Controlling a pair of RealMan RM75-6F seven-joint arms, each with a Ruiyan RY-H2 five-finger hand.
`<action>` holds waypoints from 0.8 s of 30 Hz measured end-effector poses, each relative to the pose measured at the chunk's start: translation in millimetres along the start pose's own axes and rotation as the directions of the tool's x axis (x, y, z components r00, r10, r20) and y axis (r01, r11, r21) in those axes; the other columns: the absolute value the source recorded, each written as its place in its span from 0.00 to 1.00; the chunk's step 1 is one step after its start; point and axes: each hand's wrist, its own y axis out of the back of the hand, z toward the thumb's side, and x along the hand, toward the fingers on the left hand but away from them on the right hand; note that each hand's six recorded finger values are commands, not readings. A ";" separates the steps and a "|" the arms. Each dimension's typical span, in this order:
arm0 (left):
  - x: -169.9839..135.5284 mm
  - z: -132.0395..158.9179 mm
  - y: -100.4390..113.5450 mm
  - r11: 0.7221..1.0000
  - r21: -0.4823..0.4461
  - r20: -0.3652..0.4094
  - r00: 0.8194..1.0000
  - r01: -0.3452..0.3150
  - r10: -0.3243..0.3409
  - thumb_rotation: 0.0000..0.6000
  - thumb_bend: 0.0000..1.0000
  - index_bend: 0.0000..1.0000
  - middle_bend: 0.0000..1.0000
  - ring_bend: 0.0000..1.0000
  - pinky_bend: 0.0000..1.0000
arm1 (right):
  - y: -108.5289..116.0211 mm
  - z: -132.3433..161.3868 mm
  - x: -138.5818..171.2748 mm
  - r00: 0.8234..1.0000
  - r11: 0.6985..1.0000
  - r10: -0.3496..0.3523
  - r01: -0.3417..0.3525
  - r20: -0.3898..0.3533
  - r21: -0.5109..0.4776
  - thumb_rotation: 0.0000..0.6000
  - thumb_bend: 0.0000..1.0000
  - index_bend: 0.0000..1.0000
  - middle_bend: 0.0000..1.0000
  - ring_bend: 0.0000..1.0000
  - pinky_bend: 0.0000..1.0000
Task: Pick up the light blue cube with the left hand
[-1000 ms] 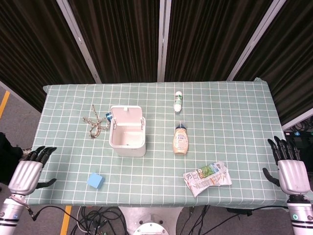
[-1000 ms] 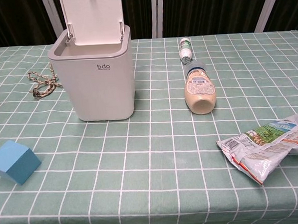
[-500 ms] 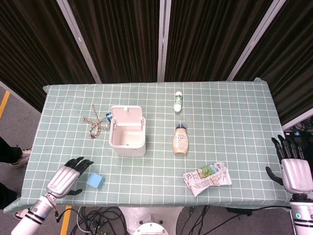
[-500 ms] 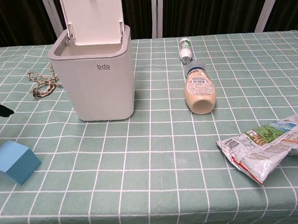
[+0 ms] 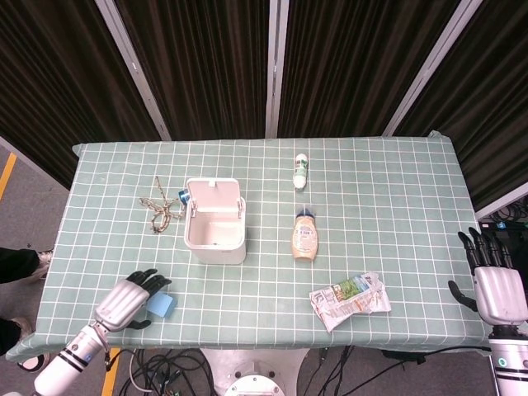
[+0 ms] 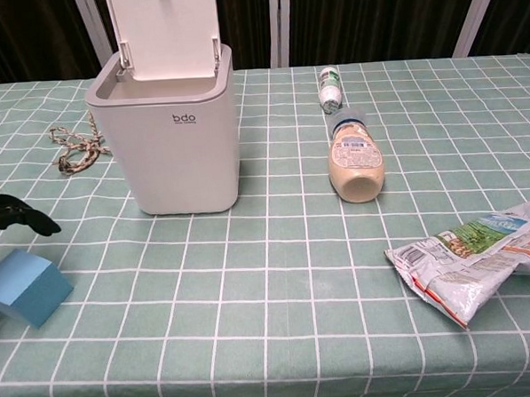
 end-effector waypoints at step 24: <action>10.3 6.5 5.7 0.998 0.008 0.026 0.998 -0.062 0.062 1.00 0.28 0.52 0.53 0.47 0.64 | -1.4 -4.0 1.5 1.000 1.000 0.003 -0.003 0.014 -0.002 1.00 0.19 0.00 0.00 0.00 0.00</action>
